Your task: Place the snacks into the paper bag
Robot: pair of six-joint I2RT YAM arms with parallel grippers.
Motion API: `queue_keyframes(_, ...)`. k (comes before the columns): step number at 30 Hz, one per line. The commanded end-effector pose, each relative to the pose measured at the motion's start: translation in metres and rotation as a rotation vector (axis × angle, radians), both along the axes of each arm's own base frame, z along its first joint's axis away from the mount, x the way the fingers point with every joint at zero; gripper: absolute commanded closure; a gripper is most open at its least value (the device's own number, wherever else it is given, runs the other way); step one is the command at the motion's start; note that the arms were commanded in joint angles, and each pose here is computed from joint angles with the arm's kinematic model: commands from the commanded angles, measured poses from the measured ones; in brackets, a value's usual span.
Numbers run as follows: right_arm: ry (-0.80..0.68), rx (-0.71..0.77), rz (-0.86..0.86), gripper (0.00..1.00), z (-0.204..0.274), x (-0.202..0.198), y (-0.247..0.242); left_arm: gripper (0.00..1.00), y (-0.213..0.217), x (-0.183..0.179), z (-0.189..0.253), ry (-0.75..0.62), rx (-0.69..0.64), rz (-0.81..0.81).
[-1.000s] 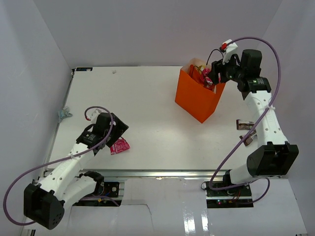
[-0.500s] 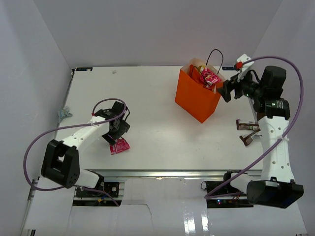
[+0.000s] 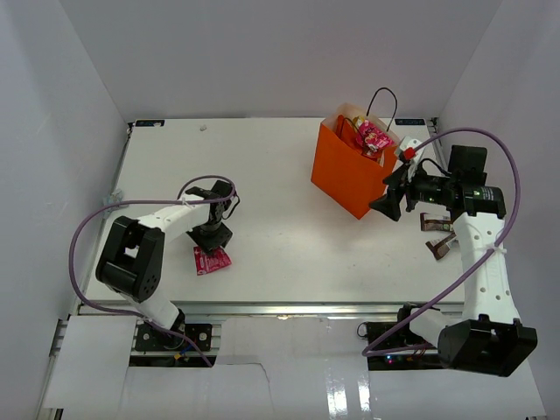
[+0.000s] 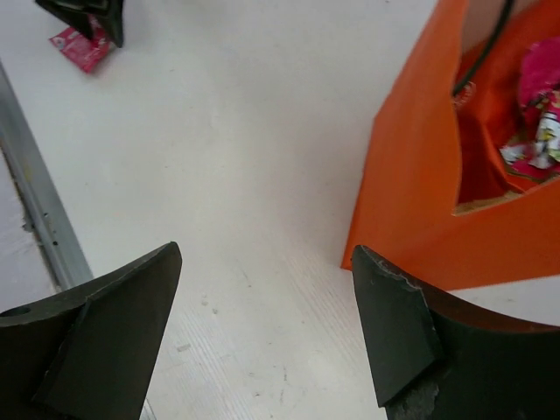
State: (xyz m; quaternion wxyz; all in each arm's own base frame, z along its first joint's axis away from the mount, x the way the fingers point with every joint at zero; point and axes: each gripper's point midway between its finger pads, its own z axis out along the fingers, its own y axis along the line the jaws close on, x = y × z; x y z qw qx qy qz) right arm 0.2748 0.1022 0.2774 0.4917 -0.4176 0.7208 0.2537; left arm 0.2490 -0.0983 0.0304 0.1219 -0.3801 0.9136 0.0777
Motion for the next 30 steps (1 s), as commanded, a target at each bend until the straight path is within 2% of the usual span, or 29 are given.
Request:
queue_keyframes(1, -0.025, 0.074, 0.178, 0.16, 0.009, -0.033, 0.021, 0.43, -0.005, 0.001, 0.001, 0.003, -0.022, -0.017)
queue_keyframes(5, 0.015, 0.085, 0.202, 0.16, 0.000, -0.041, 0.026, 0.44, -0.003, -0.006, -0.008, 0.033, -0.014, -0.020)
queue_keyframes(6, 0.018, 0.089, 0.209, 0.17, -0.001, -0.043, 0.028, 0.49, -0.003, -0.006, -0.009, 0.032, -0.014, -0.020)
queue_keyframes(7, 0.032, 0.091, 0.226, 0.17, -0.006, -0.047, 0.032, 0.73, -0.005, -0.004, -0.006, 0.018, -0.026, -0.030)
queue_keyframes(8, 0.032, 0.091, 0.226, 0.17, -0.006, -0.047, 0.032, 0.73, -0.005, -0.003, -0.005, 0.017, -0.027, -0.030)
queue_keyframes(11, 0.071, 0.087, 0.259, 0.18, -0.017, -0.054, 0.043, 0.97, -0.012, 0.006, 0.007, -0.033, -0.064, -0.057)
queue_keyframes(12, 0.109, 0.090, 0.286, 0.18, -0.023, -0.062, 0.052, 0.99, -0.017, 0.007, 0.012, -0.041, -0.090, -0.089)
queue_keyframes(15, 0.154, 0.072, 0.356, 0.19, -0.035, -0.074, 0.075, 1.00, -0.032, 0.017, 0.030, -0.113, -0.172, -0.184)
queue_keyframes(18, 0.224, 0.081, 0.395, 0.19, -0.046, -0.082, 0.097, 1.00, -0.058, 0.022, 0.053, -0.225, -0.320, -0.306)
queue_keyframes(19, 0.253, 0.092, 0.406, 0.19, -0.047, -0.084, 0.102, 1.00, -0.068, 0.014, 0.054, -0.228, -0.386, -0.382)
queue_keyframes(20, 0.265, 0.091, 0.430, 0.19, -0.048, -0.083, 0.110, 1.00, -0.078, 0.022, 0.071, -0.321, -0.438, -0.436)
queue_keyframes(21, 0.275, 0.090, 0.433, 0.19, -0.049, -0.081, 0.114, 1.00, -0.084, 0.021, 0.077, -0.350, -0.471, -0.475)
queue_keyframes(25, 0.272, 0.065, 0.458, 0.18, -0.046, -0.069, 0.134, 1.00, -0.118, 0.006, 0.107, -0.492, -0.672, -0.733)
queue_keyframes(27, 0.260, 0.069, 0.489, 0.17, -0.044, -0.063, 0.148, 1.00, -0.139, -0.011, 0.125, -0.573, -0.825, -0.907)
queue_keyframes(28, 0.257, 0.086, 0.518, 0.16, -0.042, -0.065, 0.153, 1.00, -0.149, -0.013, 0.149, -0.691, -0.883, -1.009)
queue_keyframes(30, 0.213, 0.112, 0.600, 0.14, -0.041, -0.067, 0.163, 1.00, -0.157, -0.039, 0.158, -0.733, -0.988, -1.151)
